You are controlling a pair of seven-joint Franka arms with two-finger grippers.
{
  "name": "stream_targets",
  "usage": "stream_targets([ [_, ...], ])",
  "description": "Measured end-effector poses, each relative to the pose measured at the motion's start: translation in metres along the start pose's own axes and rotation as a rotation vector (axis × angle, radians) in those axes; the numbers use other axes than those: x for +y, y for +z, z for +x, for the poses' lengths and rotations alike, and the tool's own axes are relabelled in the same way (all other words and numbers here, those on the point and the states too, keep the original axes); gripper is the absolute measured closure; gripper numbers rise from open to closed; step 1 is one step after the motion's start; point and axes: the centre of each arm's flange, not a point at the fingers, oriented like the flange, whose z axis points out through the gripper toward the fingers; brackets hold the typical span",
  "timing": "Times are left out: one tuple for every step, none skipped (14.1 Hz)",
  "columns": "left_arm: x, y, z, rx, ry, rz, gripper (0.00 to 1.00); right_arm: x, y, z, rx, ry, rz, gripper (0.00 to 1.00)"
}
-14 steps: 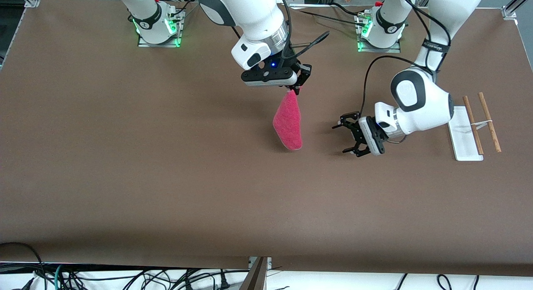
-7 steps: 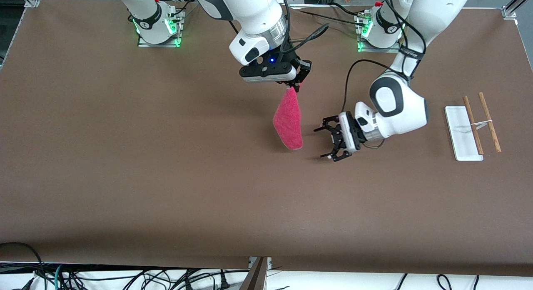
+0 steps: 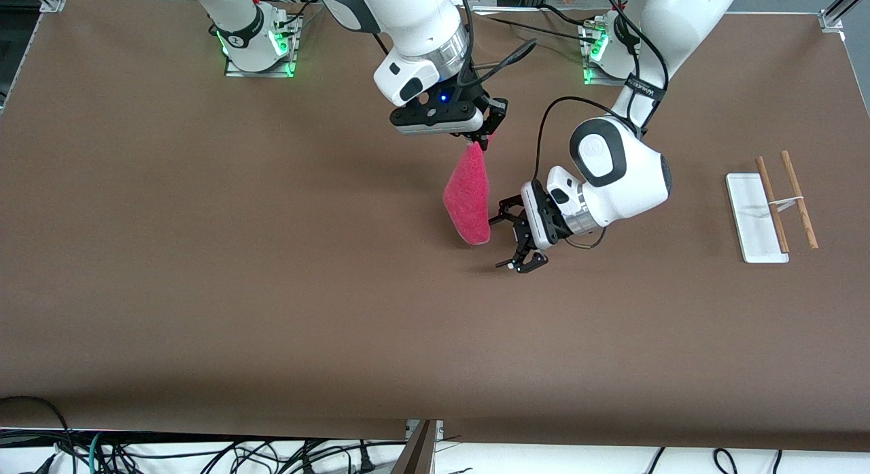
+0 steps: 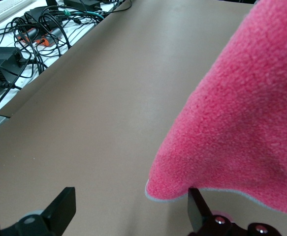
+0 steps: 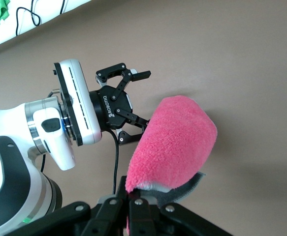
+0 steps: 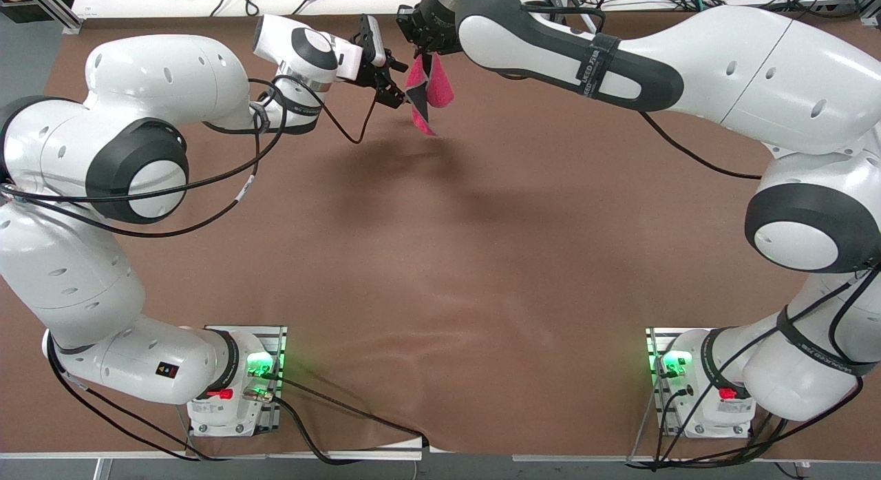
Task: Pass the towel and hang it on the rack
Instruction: 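Close the left gripper on the towel's hanging end below the right gripper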
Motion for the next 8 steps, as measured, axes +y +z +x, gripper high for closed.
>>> stream_targets([
  [0.001,0.003,0.001,0.001,0.002,-0.003,0.00,0.000,0.000,0.000,-0.001,0.000,-0.003,0.98],
  [0.002,0.007,0.002,0.001,0.006,-0.007,0.06,0.001,0.000,0.000,-0.003,0.001,-0.006,0.98],
  [0.003,0.009,0.004,0.001,0.009,-0.010,0.06,0.001,0.000,0.000,-0.003,0.001,-0.008,0.98],
  [0.004,0.011,0.005,0.002,0.011,-0.012,0.11,0.001,0.000,0.000,-0.004,0.001,-0.009,0.98],
  [0.005,0.012,0.007,0.003,0.015,-0.014,0.13,0.002,0.000,0.000,-0.003,0.001,-0.010,0.98],
  [0.006,0.014,0.009,0.003,0.018,-0.017,0.13,0.002,0.000,0.001,-0.003,0.001,-0.010,0.98],
  [0.007,0.015,0.010,0.004,0.021,-0.018,0.16,0.002,0.000,0.000,-0.004,0.001,-0.011,0.98],
  [0.008,0.015,0.012,0.005,0.023,-0.018,0.17,0.002,0.001,0.000,-0.004,0.001,-0.012,0.98],
])
